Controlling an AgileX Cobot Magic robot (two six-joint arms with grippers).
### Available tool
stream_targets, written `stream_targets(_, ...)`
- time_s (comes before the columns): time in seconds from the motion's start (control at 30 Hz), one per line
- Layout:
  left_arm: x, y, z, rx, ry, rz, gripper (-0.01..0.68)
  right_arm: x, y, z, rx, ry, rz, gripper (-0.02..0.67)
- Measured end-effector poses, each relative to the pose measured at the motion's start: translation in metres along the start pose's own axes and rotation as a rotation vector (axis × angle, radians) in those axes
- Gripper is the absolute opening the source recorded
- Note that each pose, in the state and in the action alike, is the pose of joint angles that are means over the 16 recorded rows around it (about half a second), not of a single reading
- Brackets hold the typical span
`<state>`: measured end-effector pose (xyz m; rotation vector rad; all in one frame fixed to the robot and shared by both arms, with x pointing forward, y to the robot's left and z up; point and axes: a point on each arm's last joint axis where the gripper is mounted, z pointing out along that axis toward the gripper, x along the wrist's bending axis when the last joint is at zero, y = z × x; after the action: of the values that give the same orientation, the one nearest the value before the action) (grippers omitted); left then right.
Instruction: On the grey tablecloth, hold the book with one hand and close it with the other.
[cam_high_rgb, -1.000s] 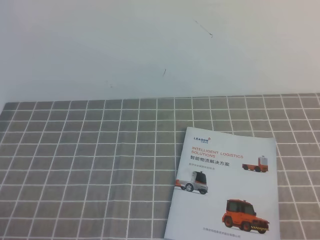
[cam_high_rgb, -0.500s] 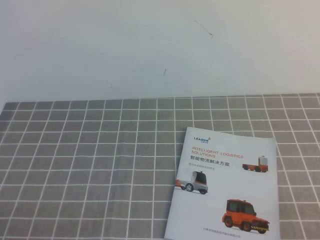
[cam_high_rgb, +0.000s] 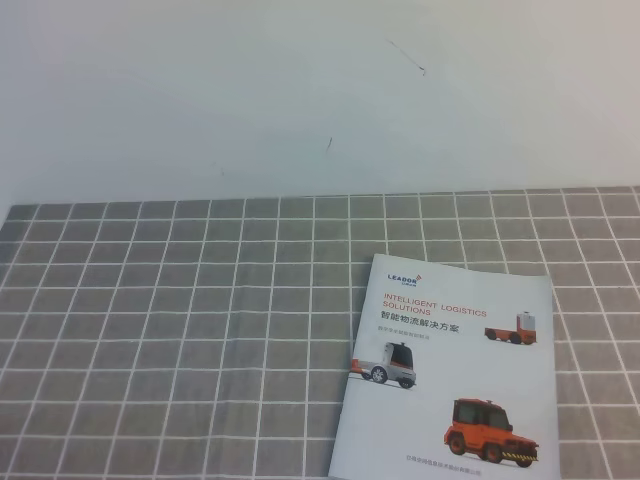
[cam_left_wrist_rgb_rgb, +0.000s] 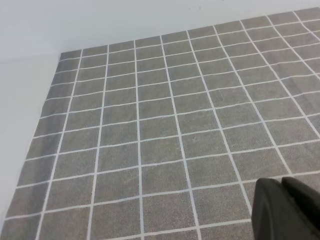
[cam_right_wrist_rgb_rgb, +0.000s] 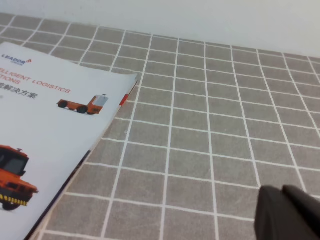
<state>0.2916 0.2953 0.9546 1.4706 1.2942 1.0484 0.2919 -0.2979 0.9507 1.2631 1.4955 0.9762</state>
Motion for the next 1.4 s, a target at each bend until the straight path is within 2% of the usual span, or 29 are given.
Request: stream_targets(1.4,0.0000,0.0000,0.0000,0.000,0.000,0.002,-0.003,-0.0002,0.0000,0.0000,0.000,-0.002,-0.005,-0.001)
